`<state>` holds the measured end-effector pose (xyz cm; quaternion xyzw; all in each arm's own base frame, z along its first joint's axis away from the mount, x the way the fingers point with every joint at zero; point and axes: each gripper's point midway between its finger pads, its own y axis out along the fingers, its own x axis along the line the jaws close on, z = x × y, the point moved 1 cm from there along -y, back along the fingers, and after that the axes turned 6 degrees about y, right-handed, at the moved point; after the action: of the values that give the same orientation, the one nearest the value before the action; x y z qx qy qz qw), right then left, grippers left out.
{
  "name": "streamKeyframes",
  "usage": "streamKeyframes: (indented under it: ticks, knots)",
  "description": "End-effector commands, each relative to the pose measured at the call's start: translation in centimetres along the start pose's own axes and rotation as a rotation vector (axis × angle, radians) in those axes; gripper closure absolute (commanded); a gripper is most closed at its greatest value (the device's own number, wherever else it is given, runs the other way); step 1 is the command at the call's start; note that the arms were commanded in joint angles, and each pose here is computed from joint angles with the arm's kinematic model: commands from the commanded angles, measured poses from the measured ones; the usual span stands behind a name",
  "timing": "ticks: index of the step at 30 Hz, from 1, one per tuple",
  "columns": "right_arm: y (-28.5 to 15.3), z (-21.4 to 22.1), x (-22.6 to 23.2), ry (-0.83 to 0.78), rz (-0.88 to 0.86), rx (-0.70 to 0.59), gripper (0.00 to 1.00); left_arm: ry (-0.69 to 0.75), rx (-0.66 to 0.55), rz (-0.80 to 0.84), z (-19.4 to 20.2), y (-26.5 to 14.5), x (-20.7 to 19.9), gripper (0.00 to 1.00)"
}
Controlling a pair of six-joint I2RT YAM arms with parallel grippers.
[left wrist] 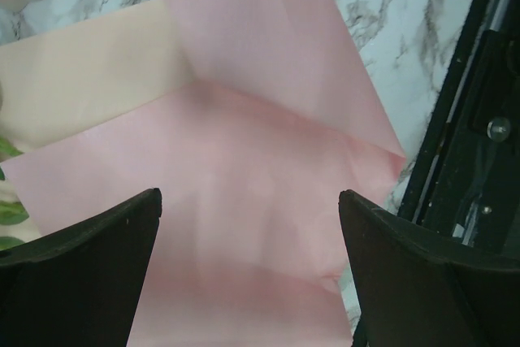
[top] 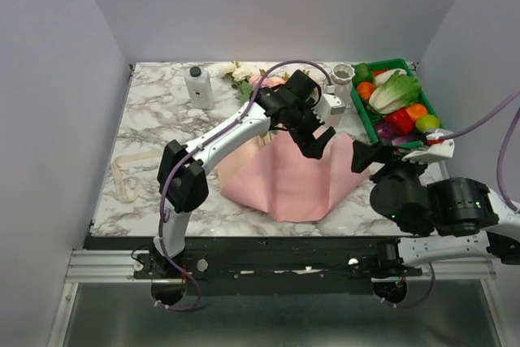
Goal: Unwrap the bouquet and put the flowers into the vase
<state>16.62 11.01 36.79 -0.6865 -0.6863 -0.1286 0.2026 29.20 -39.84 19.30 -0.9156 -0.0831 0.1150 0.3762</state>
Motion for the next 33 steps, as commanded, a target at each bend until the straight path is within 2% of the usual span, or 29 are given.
streamKeyframes:
  ticks: [1,2,3,6,8,11,13,22,29,33]
  knots:
    - [0.1,-3.6,-0.9,-0.054,0.036,-0.133,0.0,0.042,-0.047,0.085,-1.5,-3.0,-3.6,0.01]
    - [0.2,-3.3,-1.7,-0.182,0.058,-0.14,0.0,0.037,-0.025,0.067,-0.5,-2.8,-3.3,0.01]
    - [0.0,-4.6,-2.1,-0.061,0.065,-0.148,0.0,0.042,-0.023,0.027,-0.2,-2.7,-2.5,0.01]
    - [-0.1,-5.4,-3.5,-0.031,0.061,-0.144,0.0,-0.017,0.024,-0.14,2.5,-2.7,1.9,0.01]
    - [-0.1,-5.2,-3.5,-0.089,0.067,-0.142,0.0,-0.122,0.069,-0.25,4.4,-2.7,6.0,0.01]
    - [0.0,-4.6,-2.5,-0.144,0.065,-0.138,0.0,-0.241,0.11,-0.327,6.7,-2.7,10.2,0.01]
    - [0.0,-4.2,-1.8,-0.164,0.049,-0.131,0.0,-0.248,0.123,-0.363,7.4,-2.4,11.5,0.01]
    - [-0.1,-4.8,-2.0,-0.126,0.014,-0.117,0.01,-0.237,0.192,-0.289,8.7,-1.0,11.5,0.02]
    - [0.0,-4.2,-1.6,-0.125,0.003,-0.112,0.02,-0.235,0.232,-0.184,9.1,-1.1,9.7,0.15]
    - [0.0,-4.4,-1.6,-0.115,-0.001,-0.111,0.02,-0.237,0.27,-0.176,10.1,-1.1,9.5,0.16]
